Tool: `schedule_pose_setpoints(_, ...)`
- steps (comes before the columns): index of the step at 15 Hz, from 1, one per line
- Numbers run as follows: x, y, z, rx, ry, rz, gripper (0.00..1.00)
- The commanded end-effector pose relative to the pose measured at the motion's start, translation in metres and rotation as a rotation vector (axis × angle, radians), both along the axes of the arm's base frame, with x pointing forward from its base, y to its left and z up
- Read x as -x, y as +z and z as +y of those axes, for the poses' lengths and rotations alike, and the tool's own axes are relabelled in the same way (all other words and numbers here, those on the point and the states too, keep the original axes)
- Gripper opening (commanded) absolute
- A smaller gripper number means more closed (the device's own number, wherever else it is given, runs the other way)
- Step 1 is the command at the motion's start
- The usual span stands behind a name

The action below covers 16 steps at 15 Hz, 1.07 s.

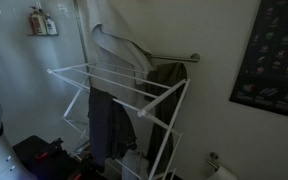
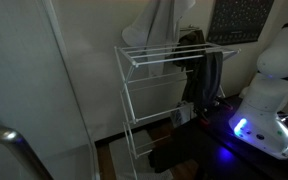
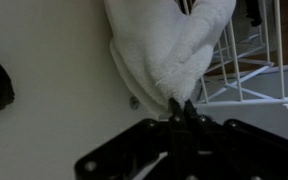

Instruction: Remove the white towel from the silver bar

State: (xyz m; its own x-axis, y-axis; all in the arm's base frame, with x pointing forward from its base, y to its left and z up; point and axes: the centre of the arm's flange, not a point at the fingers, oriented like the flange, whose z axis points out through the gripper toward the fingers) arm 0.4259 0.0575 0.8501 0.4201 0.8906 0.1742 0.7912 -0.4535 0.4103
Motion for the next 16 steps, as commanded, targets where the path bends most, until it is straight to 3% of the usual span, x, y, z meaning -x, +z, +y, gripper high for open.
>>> schedule_pose_setpoints(1, 0.033, 0.027, 0.03, 0.043, 0.022, -0.003, 0.02)
schedule_pose_setpoints(4, 0.04, 0.014, 0.048, 0.061, 0.084, 0.111, 0.02)
schedule_pose_setpoints(7, 0.036, -0.023, 0.072, 0.097, 0.135, 0.252, 0.02)
schedule_pose_setpoints(12, 0.034, -0.113, 0.138, 0.183, 0.262, 0.463, 0.02)
schedule_pose_setpoints(16, 0.051, -0.182, 0.185, 0.185, 0.408, 0.615, 0.02)
